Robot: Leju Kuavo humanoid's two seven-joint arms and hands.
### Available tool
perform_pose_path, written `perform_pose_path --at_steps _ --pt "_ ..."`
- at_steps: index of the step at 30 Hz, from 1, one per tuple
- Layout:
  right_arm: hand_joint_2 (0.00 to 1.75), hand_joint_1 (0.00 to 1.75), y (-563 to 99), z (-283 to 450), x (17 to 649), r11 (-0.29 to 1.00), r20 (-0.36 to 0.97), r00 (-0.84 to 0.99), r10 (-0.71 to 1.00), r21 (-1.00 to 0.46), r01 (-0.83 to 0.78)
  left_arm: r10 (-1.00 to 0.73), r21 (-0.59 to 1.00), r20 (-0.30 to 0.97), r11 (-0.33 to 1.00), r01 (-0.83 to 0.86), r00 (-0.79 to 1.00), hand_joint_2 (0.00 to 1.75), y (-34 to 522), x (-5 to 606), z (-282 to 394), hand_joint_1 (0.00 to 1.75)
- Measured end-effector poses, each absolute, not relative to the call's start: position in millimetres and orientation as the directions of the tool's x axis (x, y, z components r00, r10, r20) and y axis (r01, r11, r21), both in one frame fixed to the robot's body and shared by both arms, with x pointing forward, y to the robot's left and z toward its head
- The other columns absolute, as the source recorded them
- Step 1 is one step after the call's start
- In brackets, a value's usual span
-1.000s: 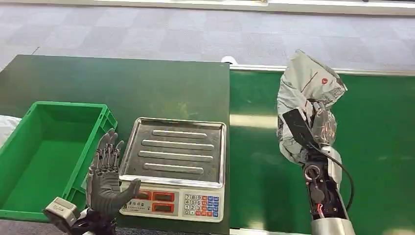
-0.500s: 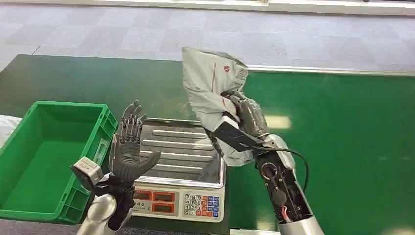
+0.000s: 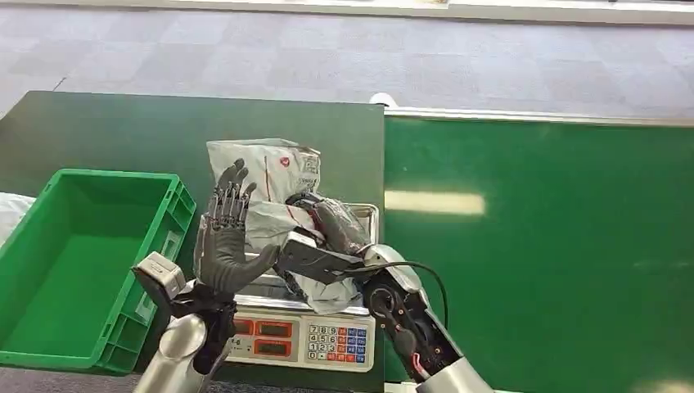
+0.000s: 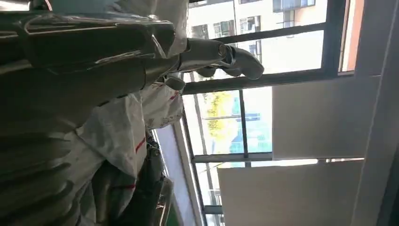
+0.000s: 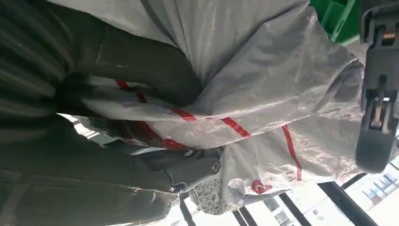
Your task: Moved the parcel from conveyor to table for the left to box.
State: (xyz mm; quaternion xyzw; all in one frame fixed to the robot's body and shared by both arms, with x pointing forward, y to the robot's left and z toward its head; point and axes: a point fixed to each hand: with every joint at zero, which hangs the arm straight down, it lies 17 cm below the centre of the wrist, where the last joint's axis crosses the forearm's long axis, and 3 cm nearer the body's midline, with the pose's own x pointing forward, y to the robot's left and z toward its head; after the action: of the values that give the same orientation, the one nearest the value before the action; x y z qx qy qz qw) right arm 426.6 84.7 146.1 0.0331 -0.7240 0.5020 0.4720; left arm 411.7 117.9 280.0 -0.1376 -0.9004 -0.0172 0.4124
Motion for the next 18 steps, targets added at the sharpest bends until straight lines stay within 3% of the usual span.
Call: perform_pose_path --at_steps 10,18 --pt "1.75 0.00 104 133 437 0.425 0.624 -0.569 0.535 -0.781 -0.457 0.168 -0.107 0.734 0.985 0.131 -0.659 1.75 152 423 287 0.00" --pt "1.75 0.00 119 199 429 0.608 0.665 -0.662 0.346 -0.696 -0.382 0.139 -0.125 0.721 0.990 0.070 -0.679 1.75 165 414 288 0.00"
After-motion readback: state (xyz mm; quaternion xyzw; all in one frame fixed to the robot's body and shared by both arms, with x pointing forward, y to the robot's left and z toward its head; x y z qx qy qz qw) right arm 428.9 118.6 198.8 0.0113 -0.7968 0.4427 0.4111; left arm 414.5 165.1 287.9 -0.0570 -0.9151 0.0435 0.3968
